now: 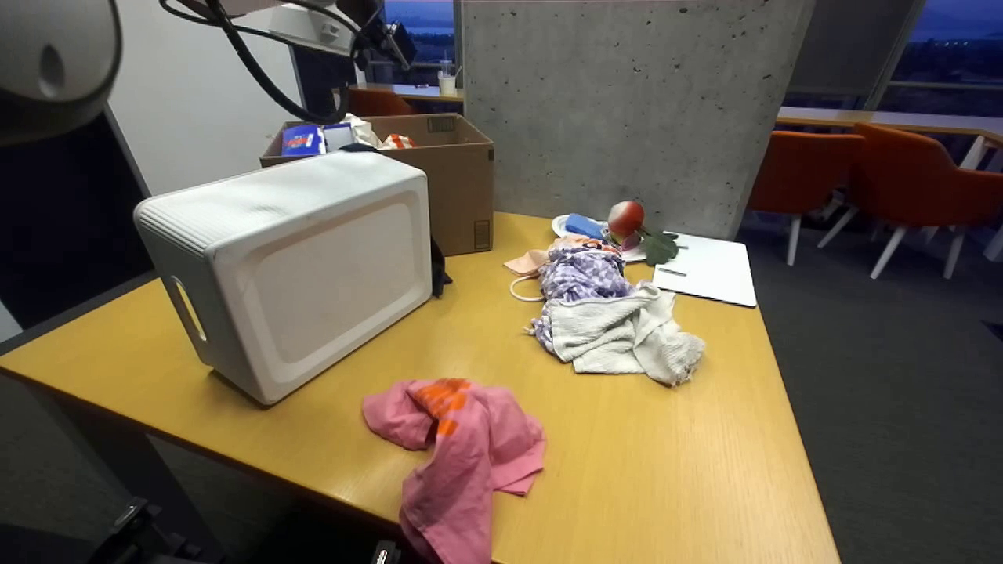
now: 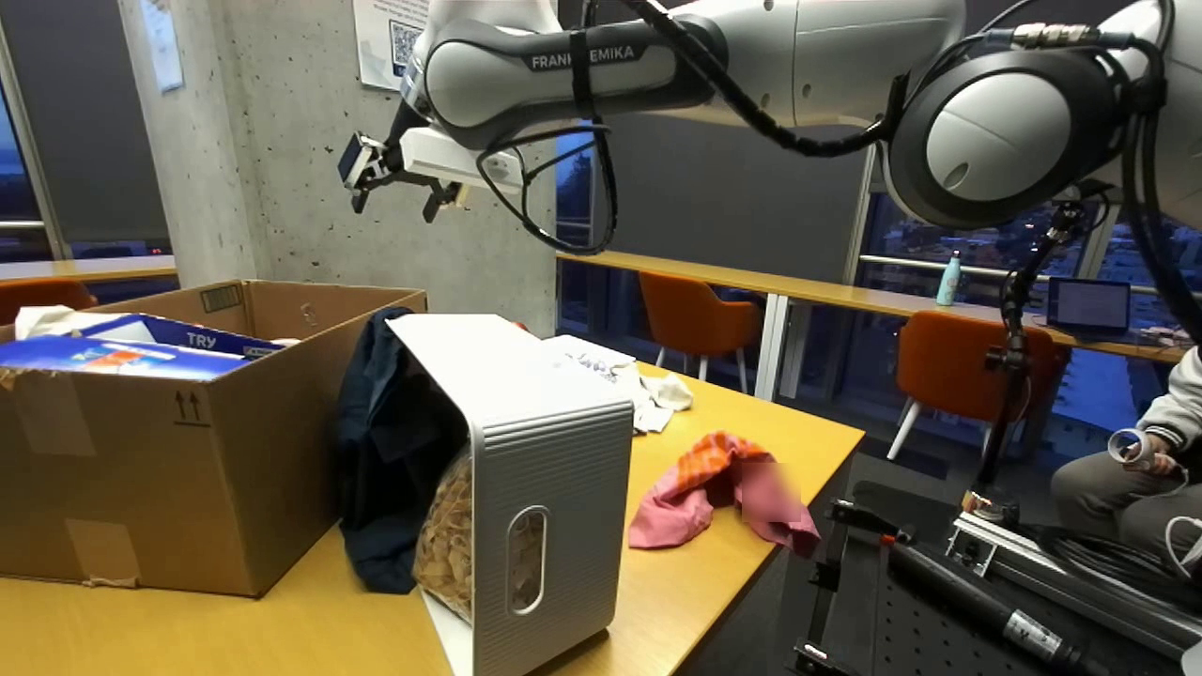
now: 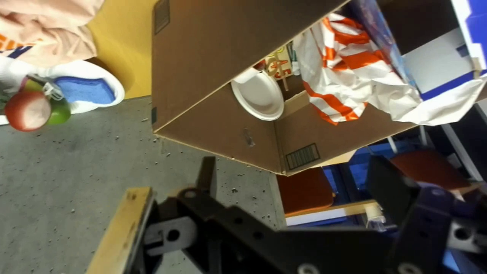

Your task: Pick up the pink shirt and put it on the table, pick up the black shirt and put it on the white basket

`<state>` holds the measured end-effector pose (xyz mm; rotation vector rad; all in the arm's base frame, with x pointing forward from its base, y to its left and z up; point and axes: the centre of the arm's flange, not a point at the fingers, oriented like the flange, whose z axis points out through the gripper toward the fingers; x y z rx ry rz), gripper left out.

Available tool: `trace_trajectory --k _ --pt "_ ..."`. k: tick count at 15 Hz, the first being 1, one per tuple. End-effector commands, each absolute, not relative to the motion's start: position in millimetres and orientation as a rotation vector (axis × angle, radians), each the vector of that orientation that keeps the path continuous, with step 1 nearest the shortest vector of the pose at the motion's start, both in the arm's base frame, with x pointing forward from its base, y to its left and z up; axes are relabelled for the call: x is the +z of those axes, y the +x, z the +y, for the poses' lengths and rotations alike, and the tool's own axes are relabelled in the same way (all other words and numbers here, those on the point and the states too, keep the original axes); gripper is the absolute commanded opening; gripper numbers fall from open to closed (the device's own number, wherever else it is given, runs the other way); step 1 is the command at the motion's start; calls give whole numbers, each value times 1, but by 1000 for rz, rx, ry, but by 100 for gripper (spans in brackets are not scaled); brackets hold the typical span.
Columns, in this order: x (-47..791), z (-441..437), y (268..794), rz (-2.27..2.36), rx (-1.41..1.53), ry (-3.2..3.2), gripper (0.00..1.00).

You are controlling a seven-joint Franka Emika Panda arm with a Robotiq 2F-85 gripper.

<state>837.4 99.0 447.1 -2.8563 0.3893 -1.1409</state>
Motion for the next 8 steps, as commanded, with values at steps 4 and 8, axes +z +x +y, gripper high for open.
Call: trace_trajectory --k 4,8 --pt "439 154 861 357 -997 -2703 100" --pt "446 156 844 354 -872 -2729 100"
